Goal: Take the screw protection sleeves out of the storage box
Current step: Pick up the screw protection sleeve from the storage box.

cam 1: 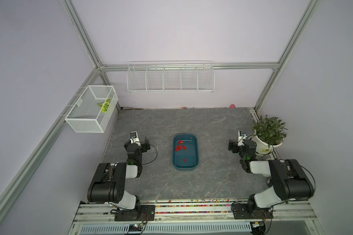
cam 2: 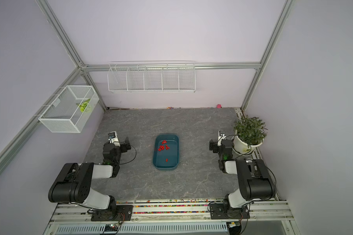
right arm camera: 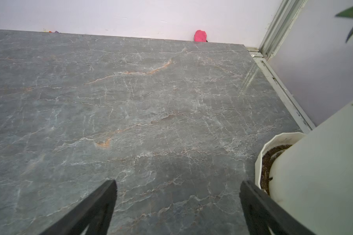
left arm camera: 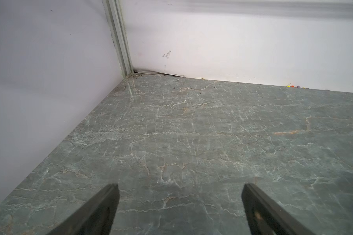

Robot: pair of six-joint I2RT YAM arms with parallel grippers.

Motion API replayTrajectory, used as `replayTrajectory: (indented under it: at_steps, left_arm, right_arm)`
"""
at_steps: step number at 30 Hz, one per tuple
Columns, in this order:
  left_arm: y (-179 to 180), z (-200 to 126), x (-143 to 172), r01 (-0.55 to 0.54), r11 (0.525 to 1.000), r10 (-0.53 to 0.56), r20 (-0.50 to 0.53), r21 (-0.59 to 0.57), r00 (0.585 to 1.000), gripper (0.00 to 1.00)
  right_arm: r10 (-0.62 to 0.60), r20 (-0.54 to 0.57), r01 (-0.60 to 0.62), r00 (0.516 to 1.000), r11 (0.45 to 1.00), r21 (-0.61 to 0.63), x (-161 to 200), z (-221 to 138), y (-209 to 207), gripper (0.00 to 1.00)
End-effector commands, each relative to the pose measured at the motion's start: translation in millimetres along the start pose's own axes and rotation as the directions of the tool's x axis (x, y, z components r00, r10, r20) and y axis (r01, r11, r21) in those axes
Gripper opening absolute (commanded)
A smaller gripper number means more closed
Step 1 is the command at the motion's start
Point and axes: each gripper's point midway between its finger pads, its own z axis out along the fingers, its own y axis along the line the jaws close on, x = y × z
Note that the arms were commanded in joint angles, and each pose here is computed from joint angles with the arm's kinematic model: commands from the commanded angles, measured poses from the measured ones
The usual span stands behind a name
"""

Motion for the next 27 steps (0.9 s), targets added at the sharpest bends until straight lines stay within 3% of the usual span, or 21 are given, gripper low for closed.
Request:
replayTrajectory:
  at_steps: [1, 23, 27]
  left_arm:
    - [-1.0, 2.0, -7.9, -0.003, 1.0, 0.002, 0.014, 0.009, 1.0, 1.0]
    - [-1.4, 2.4, -9.0, -0.003, 1.0, 0.002, 0.015, 0.011, 1.0, 1.0]
    - [-1.5, 2.7, -8.2, -0.002, 1.0, 0.002, 0.011, 0.015, 1.0, 1.0]
  right_arm:
    - [-0.022, 0.053, 0.023, 0.998, 1.0, -0.016, -10.6, -5.0, 2.7, 0.99]
    - [-0.017, 0.041, 0.017, 0.999, 1.0, -0.003, -10.9, -4.5, 0.5, 0.99]
    - [-0.03, 0.067, 0.027, 0.997, 0.999, 0.044, -30.3, -15.0, -2.8, 0.99]
